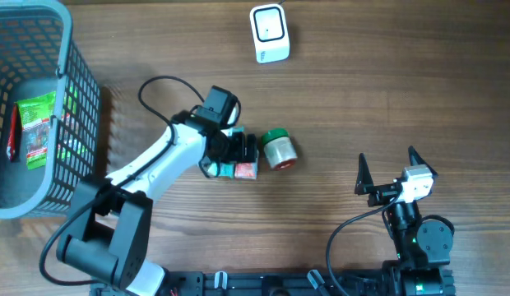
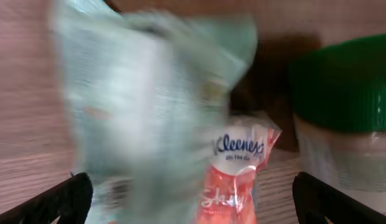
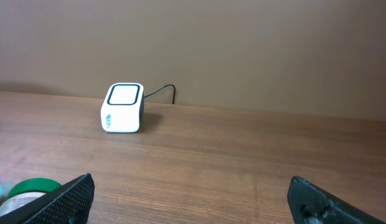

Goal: Scan the item barcode

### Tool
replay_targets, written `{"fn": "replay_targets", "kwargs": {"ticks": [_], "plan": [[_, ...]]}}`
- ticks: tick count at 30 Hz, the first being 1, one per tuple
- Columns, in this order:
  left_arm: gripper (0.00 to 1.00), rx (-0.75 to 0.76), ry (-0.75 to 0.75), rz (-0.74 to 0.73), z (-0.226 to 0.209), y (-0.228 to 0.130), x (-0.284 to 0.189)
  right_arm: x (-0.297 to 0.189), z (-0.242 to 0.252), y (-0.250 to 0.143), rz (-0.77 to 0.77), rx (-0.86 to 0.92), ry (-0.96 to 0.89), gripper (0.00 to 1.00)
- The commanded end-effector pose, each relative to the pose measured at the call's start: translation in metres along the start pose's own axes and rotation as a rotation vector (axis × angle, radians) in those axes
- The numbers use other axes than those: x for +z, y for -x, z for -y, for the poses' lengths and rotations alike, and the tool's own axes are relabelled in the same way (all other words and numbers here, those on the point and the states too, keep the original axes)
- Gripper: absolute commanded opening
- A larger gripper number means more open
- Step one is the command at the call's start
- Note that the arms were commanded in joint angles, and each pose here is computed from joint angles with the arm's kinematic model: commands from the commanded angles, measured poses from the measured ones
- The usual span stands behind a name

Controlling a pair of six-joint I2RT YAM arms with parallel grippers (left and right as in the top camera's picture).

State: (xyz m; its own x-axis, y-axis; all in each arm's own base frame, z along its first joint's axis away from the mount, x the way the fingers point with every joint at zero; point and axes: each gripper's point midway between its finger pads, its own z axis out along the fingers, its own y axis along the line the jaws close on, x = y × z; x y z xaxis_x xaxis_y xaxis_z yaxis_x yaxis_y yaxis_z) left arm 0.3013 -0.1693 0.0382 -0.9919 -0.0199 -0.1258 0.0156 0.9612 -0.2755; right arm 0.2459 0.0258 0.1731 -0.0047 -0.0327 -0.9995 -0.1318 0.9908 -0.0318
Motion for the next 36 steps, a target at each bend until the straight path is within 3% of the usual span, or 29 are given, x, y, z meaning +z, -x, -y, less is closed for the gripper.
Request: {"fn": "replay_targets", "kwargs": {"ticks": [1,9,13,16,25,36], "plan": [[1.00,-0.028,-0.057,0.209,0.007,0.059,-0.079,0.000,-0.001,0.002,0.010,-0.018,0.009,1.00],[1.00,-0.064,0.019,0.582,-0.037,0.118,-0.250,0.000,-0.001,0.002,0.010,-0.018,0.009,1.00],[1.00,-0.175,0.195,0.811,-0.098,0.126,-0.328,0.000,-0.001,0.002,0.010,-0.018,0.009,1.00],[1.00,-0.288,0.319,0.884,-0.145,0.120,-0.356,0.000,-0.001,0.002,0.010,-0.018,0.009,1.00],[1.00,-0.540,0.472,0.805,-0.252,0.099,-0.350,0.000,-0.001,0.002,0.010,-0.018,0.009,1.00],[1.00,-0.610,0.522,0.623,-0.313,0.097,-0.299,0.000,-0.001,0.002,0.010,-0.018,0.009,1.00]]}}
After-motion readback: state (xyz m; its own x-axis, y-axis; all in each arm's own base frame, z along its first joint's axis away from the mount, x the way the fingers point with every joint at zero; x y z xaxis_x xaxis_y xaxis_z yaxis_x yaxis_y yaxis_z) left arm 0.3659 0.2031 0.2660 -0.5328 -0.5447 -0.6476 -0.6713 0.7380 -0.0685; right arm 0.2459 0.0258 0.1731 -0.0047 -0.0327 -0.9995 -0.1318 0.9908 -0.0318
